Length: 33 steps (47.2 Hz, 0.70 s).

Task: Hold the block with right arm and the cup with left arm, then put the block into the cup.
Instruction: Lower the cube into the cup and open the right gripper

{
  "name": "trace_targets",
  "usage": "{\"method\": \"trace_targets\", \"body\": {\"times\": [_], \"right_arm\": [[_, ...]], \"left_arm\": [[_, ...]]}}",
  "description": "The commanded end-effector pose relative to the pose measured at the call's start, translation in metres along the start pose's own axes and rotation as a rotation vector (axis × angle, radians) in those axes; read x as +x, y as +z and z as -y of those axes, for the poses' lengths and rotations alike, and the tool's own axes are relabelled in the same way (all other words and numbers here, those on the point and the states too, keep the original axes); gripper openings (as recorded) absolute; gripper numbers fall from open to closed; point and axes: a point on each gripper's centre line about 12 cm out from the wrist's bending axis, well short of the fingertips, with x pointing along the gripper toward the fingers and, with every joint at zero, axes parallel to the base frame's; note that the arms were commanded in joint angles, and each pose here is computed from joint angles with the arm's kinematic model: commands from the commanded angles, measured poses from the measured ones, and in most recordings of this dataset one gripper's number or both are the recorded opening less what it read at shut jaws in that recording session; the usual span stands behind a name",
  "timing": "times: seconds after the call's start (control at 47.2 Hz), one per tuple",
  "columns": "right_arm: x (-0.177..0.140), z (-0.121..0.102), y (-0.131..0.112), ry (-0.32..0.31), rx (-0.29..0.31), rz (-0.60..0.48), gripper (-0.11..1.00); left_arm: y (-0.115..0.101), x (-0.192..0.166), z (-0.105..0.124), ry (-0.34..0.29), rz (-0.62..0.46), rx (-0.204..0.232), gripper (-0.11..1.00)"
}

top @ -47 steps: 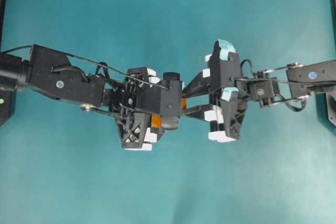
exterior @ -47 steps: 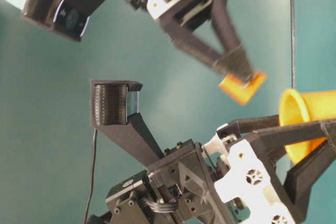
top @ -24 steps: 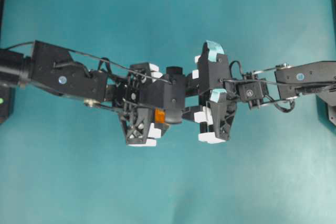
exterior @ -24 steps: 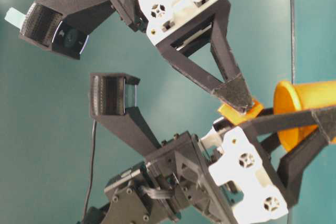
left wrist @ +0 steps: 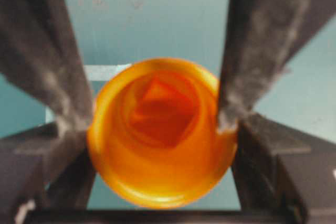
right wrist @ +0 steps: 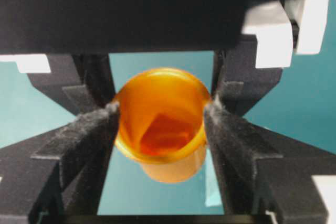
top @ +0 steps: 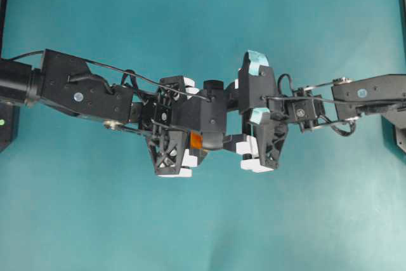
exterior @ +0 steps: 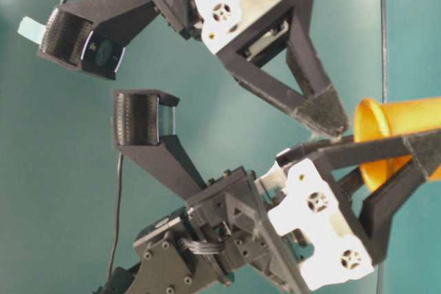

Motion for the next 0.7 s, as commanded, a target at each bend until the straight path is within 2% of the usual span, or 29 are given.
{"method": "trace_targets", "body": {"times": [0.0,0.678], "right_arm": [[-0.0041,-0.0016,0.0144,0.005,0.004,0.040,0.63],[-0.0041,-0.0016,0.0142,0.005,0.002,0.038,0.63]], "left_arm": [[0.0131,-0.0086,-0.0006,0.001,0.045,0.005,0.69],[0.0110,-0.0089,-0.0007,0.002,0.038,0.005,0.69]]}}
